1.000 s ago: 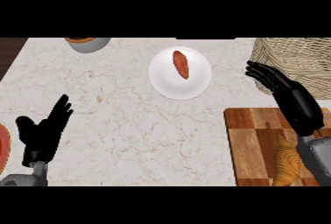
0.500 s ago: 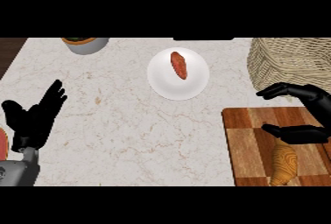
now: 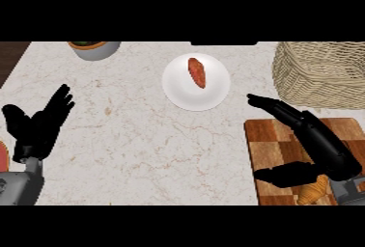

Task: Pick the croissant from the cutting board and place it in the basket

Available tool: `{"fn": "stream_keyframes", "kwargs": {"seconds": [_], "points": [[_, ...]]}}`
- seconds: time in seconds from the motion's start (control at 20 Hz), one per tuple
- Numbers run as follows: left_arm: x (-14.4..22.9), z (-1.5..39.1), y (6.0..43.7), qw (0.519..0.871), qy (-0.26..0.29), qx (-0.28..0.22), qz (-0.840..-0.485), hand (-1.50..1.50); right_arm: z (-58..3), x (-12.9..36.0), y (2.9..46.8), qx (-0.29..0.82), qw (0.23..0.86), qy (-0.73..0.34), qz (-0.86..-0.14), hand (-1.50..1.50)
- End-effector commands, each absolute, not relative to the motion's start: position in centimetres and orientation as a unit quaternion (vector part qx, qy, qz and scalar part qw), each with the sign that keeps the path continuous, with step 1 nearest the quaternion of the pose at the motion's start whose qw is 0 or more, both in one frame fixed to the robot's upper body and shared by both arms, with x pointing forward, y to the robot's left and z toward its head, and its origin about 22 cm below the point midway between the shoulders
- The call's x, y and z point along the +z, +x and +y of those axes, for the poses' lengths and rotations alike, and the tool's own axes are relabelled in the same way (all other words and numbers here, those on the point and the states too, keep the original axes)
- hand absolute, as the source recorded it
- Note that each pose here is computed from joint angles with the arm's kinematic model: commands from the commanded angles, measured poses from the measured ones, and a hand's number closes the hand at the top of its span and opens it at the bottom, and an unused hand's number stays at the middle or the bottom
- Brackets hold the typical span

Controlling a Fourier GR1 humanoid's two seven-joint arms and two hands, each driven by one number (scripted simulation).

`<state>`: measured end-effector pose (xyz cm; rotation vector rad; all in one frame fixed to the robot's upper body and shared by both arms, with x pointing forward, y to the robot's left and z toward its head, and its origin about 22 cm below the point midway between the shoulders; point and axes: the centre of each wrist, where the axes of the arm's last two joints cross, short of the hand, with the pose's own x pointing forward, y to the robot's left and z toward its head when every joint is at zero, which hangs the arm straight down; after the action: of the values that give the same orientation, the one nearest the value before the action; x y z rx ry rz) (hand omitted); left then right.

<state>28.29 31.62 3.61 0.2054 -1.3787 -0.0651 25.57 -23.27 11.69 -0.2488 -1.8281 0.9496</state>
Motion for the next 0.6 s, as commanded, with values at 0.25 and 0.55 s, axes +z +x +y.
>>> {"fn": "stream_keyframes", "kwargs": {"seconds": [0.25, 0.55], "points": [[3.4, 32.2, 28.3, 0.769, 0.101, -0.035, -0.63, 0.0, -25.6, 21.8, 26.0, 0.505, 0.513, -0.405, -0.563, -1.5], [3.1, 31.2, 29.3, 0.762, 0.095, -0.039, -0.64, 0.0, -24.6, 28.7, 26.0, 0.527, 0.564, -0.413, -0.483, -1.5]]}}
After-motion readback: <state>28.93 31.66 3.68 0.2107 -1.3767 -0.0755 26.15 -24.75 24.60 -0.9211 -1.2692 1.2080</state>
